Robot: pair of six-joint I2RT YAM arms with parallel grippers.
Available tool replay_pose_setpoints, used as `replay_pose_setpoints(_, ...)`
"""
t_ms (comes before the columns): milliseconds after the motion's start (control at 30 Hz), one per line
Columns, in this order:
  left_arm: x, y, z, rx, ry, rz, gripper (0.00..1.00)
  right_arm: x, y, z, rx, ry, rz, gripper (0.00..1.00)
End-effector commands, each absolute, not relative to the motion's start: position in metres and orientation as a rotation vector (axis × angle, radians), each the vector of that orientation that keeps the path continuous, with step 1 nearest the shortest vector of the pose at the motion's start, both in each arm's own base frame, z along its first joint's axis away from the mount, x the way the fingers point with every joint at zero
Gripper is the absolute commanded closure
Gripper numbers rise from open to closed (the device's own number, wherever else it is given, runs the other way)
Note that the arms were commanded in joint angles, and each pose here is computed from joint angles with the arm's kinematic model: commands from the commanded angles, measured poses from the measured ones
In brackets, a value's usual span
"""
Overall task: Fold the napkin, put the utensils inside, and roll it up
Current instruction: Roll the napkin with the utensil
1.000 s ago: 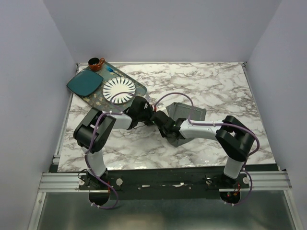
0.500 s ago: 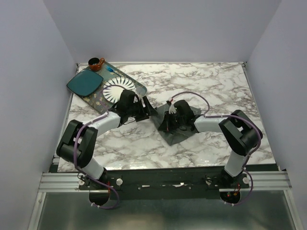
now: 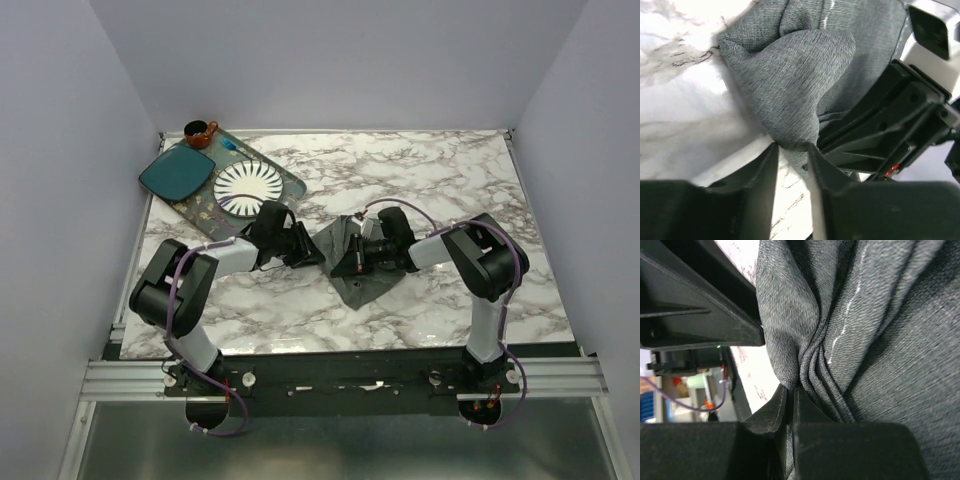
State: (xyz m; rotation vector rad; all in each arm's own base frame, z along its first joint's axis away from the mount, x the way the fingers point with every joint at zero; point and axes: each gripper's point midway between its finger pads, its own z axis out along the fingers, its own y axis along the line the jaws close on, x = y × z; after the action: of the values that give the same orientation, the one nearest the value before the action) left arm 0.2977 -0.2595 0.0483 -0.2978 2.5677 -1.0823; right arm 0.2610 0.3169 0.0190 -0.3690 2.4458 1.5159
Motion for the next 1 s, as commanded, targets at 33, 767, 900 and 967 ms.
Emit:
replay_pose_setpoints(33, 0.299, -0.271, 0.087, -0.246, 2.406, -1.203, 0.67, 0.222, 0.28, -0.051, -0.188, 2.822, 1.387, 0.99)
replay_pose_setpoints(767, 0.328, -0.286, 0.046, -0.327, 2.425, -1.171, 1.0, 0.247, 0.273, -0.034, -0.262, 2.843, 1.247, 0.97)
replay_pose_setpoints(900, 0.321, -0.268, 0.015, -0.385, 2.499, -1.034, 1.0, 0.253, 0.263, -0.019, -0.292, 2.834, 1.119, 0.9)
replay_pose_setpoints(967, 0.317, -0.263, 0.006, -0.411, 2.516, -1.0, 1.0, 0.263, 0.261, -0.001, -0.327, 2.802, 1.044, 0.82)
